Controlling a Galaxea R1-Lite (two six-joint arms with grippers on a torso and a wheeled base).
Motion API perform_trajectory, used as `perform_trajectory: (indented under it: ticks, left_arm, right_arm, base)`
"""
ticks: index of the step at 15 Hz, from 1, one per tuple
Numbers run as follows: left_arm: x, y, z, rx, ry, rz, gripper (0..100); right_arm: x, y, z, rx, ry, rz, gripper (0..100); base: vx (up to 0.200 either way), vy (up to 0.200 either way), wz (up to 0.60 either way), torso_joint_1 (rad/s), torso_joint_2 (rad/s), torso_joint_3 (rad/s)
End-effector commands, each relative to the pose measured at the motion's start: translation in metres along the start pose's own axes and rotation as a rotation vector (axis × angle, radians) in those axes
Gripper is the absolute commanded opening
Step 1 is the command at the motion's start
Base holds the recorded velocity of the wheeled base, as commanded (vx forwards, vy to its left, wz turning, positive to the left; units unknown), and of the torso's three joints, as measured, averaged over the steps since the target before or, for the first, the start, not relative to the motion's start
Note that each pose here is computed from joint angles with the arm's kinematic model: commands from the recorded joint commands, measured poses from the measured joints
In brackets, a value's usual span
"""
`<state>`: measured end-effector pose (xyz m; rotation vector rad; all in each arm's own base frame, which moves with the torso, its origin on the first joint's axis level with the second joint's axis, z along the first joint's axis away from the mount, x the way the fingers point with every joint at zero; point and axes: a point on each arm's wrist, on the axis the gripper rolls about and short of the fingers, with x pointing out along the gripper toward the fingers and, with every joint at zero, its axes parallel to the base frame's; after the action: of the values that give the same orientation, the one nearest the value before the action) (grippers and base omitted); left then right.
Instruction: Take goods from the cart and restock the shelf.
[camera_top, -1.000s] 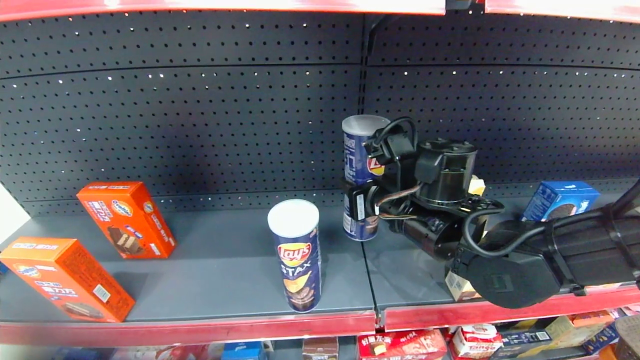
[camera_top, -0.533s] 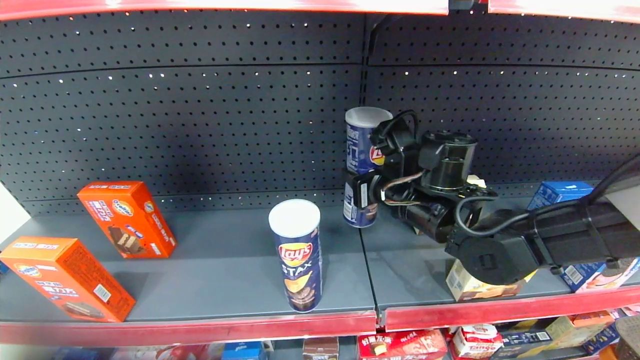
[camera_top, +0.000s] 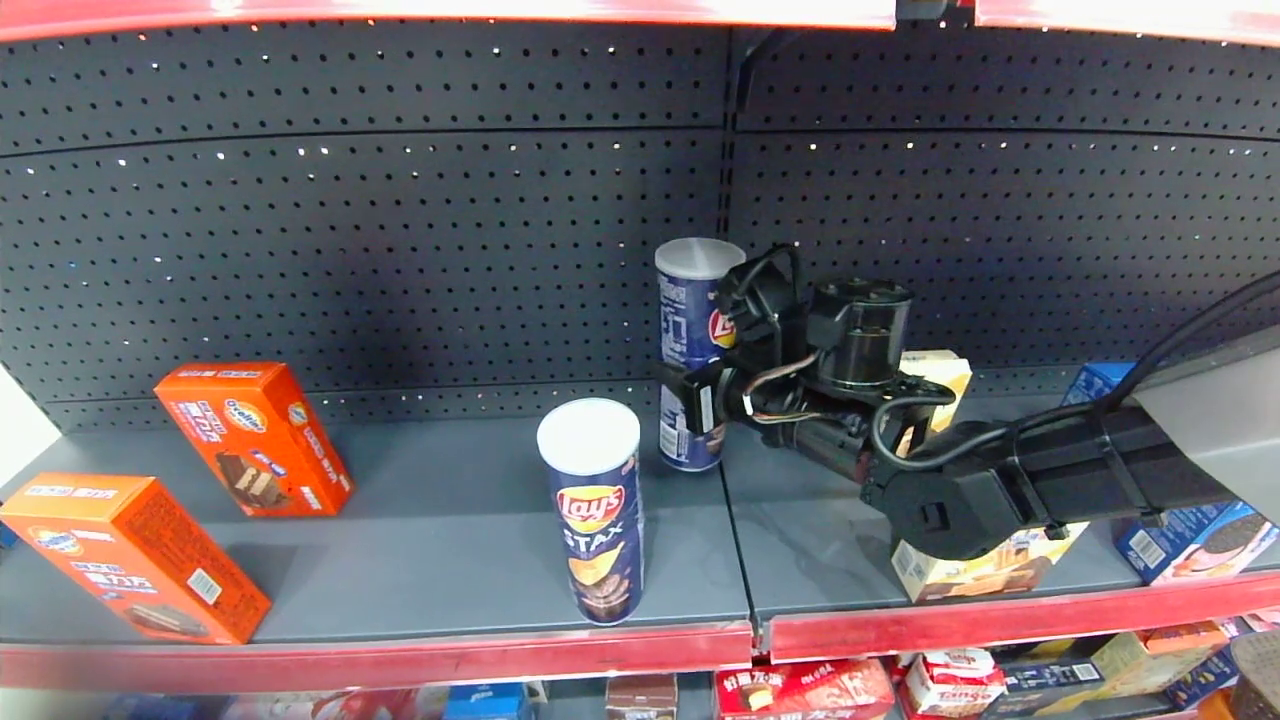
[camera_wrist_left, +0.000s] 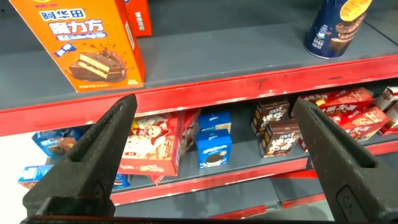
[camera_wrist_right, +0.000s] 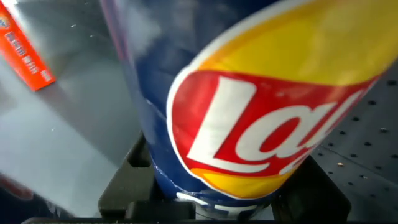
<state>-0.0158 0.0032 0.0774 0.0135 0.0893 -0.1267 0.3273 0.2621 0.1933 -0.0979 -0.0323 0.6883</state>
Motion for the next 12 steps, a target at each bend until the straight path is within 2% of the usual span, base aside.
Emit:
perform_trajectory:
  ticks: [1, 6, 12]
  left_arm:
    - [0.0, 0.0, 0.0, -0.002, 0.002, 0.001, 100]
    - [0.0, 0.0, 0.0, 0.0, 0.002, 0.002, 100]
    - [0.0, 0.0, 0.0, 0.003, 0.002, -0.001, 100]
  right_arm:
    - [0.002, 0.001, -0.003, 0.0, 0.014, 0.035, 0]
    - [0.018, 0.003, -0.005, 0.002, 0.027, 0.106, 0]
    - [0.038, 0.003, -0.018, 0.003, 0.03, 0.119, 0]
  base:
    - [0.0, 0.0, 0.0, 0.0, 0.0, 0.0]
    - [0.0, 0.0, 0.0, 0.0, 0.0, 0.0]
    - [0.0, 0.0, 0.0, 0.0, 0.0, 0.0]
